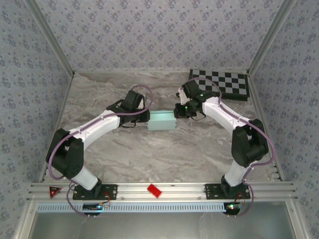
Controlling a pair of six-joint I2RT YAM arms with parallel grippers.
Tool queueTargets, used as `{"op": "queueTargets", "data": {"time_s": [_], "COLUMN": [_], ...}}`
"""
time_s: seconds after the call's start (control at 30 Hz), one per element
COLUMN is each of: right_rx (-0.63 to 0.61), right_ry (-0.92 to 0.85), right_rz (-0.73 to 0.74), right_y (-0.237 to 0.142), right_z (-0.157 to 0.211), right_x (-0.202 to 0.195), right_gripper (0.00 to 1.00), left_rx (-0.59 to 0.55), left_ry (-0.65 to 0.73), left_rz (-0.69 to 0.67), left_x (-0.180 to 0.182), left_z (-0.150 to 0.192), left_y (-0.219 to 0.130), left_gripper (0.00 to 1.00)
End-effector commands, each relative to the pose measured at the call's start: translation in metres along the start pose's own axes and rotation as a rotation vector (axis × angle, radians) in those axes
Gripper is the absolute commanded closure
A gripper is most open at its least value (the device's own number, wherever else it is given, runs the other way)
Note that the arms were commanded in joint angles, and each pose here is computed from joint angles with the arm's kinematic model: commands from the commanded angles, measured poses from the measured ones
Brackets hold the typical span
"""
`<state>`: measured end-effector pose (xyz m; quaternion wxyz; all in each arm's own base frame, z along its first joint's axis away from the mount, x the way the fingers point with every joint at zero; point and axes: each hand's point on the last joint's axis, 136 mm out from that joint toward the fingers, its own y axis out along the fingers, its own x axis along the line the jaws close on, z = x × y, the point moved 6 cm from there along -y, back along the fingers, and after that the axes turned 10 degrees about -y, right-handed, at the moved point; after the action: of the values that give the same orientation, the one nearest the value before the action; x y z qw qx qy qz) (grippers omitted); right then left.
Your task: Fold the paper box
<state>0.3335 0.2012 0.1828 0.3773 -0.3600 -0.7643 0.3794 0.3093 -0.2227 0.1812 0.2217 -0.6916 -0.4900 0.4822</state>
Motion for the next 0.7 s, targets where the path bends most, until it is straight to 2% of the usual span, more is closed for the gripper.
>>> {"op": "queueTargets", "data": {"time_s": [0.0, 0.67], "right_rx": [0.08, 0.1], "right_ry": [-0.002, -0.022], "right_rz": [-0.003, 0.025], "right_y": [0.013, 0.015], "right_z": [0.018, 0.03], "right_x": [0.002, 0.006], "right_gripper": [0.91, 0.94], "left_rx": [0.067, 0.077], "left_ry": [0.018, 0.04], "left_rz": [-0.003, -0.073], "left_x": [0.002, 0.011], "left_z": [0.018, 0.035], "left_y": [0.005, 0.006], "left_gripper": [0.89, 0.91]}}
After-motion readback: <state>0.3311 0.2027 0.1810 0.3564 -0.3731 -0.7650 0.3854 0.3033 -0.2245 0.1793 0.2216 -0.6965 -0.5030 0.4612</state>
